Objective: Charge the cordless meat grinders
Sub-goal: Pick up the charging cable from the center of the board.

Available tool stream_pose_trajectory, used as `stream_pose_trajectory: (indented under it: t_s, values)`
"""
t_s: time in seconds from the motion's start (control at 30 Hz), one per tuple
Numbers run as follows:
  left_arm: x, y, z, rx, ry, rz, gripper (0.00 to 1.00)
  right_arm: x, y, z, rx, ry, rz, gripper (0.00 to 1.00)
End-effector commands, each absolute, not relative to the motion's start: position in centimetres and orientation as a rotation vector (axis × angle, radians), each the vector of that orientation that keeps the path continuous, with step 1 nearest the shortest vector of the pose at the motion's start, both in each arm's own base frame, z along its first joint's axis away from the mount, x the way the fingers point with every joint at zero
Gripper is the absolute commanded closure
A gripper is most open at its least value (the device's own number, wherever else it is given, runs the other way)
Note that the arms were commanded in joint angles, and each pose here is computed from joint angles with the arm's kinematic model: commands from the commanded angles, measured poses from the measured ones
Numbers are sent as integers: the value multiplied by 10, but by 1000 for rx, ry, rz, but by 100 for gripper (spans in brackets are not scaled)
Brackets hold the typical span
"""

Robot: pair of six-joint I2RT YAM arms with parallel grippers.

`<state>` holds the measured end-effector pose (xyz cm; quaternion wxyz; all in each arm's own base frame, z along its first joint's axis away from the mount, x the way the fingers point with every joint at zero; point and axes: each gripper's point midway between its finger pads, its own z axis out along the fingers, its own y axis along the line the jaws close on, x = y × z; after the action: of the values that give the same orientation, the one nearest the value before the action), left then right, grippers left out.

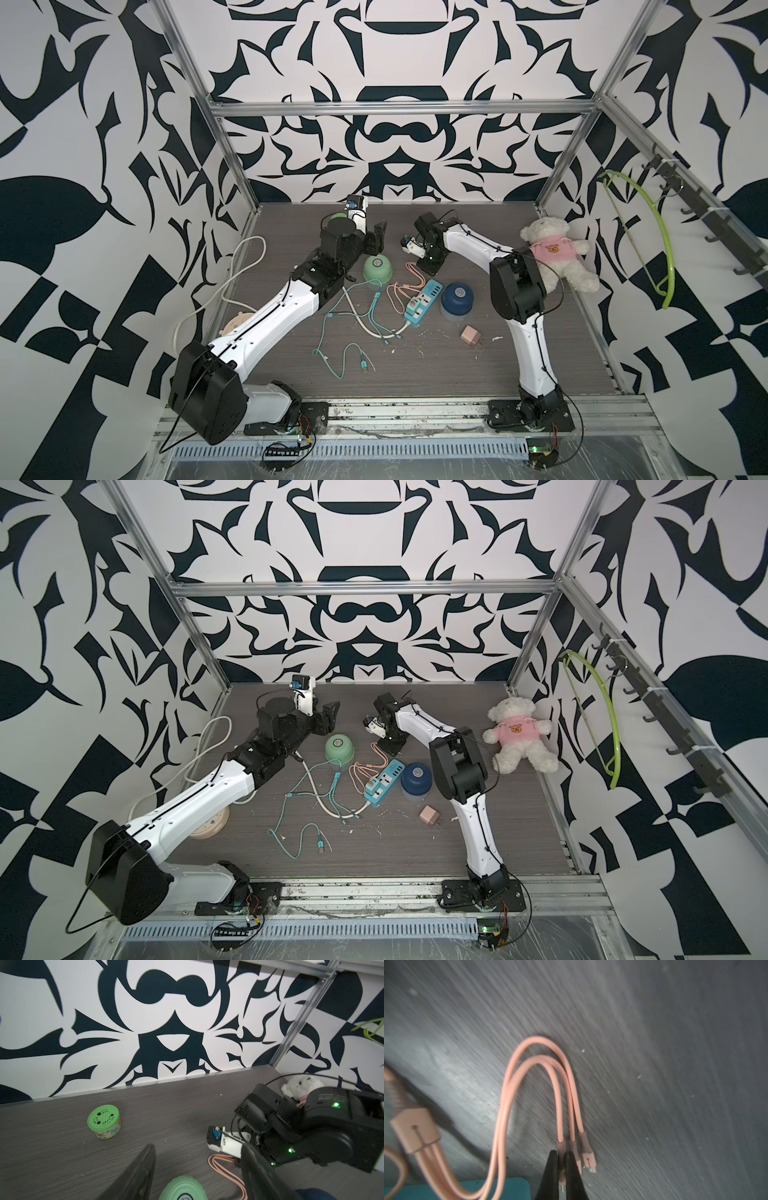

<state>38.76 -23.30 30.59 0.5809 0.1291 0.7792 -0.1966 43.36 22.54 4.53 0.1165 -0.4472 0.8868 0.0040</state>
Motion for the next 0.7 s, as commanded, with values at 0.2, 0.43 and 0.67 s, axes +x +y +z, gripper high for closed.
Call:
stream_pose_trajectory:
  t_s: [0.2,0.43,0.67]
  values:
    - [362,-278,269,845,1903,-737,29,410,246,173,-1218,2373,320,100]
    - [367,-310,256,818,2005,-1090,24,391,236,211,-1175,2306,321,100]
    - [378,-327,230,732,2144,-1250,26,379,238,227,-1165,2224,365,100]
